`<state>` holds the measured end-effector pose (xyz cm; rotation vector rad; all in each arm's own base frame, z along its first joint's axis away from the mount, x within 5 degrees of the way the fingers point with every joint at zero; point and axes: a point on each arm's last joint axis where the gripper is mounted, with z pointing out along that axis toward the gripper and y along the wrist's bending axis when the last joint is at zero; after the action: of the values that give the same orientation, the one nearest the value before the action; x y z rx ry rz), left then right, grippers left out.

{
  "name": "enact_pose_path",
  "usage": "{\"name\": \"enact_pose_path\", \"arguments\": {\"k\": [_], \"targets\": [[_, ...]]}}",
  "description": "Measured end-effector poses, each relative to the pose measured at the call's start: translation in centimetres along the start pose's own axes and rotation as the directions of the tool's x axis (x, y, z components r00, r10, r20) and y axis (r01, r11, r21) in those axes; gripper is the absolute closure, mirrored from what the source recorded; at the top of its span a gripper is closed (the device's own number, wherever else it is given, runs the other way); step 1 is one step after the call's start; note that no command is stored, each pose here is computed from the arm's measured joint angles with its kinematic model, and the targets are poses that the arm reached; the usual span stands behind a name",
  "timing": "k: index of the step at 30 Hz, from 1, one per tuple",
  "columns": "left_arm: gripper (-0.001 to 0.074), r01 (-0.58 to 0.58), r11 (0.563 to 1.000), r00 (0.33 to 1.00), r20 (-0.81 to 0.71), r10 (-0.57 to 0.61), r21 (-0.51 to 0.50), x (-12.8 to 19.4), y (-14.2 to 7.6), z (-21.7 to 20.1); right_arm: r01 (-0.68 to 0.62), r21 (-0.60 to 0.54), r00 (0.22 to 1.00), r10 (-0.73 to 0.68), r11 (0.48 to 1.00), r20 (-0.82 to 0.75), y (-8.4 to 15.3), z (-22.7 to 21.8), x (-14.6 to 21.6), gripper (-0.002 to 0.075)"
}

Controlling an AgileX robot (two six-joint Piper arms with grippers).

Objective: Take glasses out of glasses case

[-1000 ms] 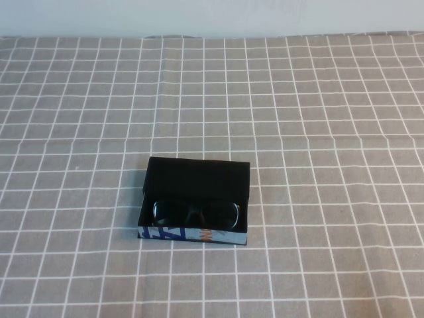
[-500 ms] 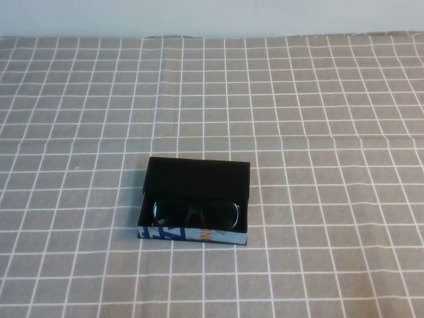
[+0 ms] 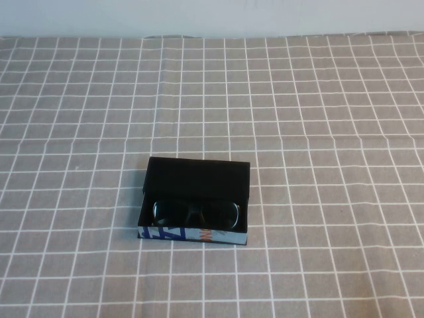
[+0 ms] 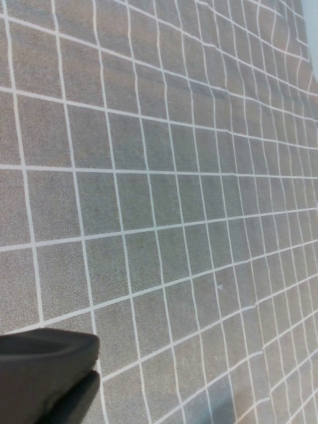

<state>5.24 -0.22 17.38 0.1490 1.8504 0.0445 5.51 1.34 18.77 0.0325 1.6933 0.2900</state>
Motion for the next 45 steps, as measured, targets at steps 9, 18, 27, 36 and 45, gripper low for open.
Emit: {"name": "enact_pose_path", "arguments": {"k": [9, 18, 27, 36, 45], "targets": [[0.0739, 0.000, 1.000, 1.000, 0.000, 0.000, 0.000, 0.0, 0.0, 0.0, -0.408, -0.047, 0.902, 0.411, 0.912, 0.134, -0.1, -0.1, -1.3, 0.0744], [0.0739, 0.000, 1.000, 1.000, 0.000, 0.000, 0.000, 0.0, 0.0, 0.0, -0.554, -0.155, 0.827, 0.562, 0.818, 0.010, 1.6, -0.3, -3.4, 0.0744], [0.0740, 0.000, 1.000, 1.000, 0.000, 0.000, 0.000, 0.0, 0.0, 0.0, -0.375, -0.125, 0.779, 0.239, 0.919, -0.580, 5.0, 4.2, -9.0, 0.0744], [0.0739, 0.000, 1.000, 1.000, 0.000, 0.000, 0.000, 0.0, 0.0, 0.0, -0.184, -0.156, 0.568, -0.025, 0.970, -0.823, 5.2, 13.6, -11.2, 0.0744], [0.0739, 0.000, 1.000, 1.000, 0.000, 0.000, 0.000, 0.0, 0.0, 0.0, 0.046, -0.592, 0.452, -0.546, 0.804, -0.705, 15.3, 21.1, -10.6, 0.0744]]}}
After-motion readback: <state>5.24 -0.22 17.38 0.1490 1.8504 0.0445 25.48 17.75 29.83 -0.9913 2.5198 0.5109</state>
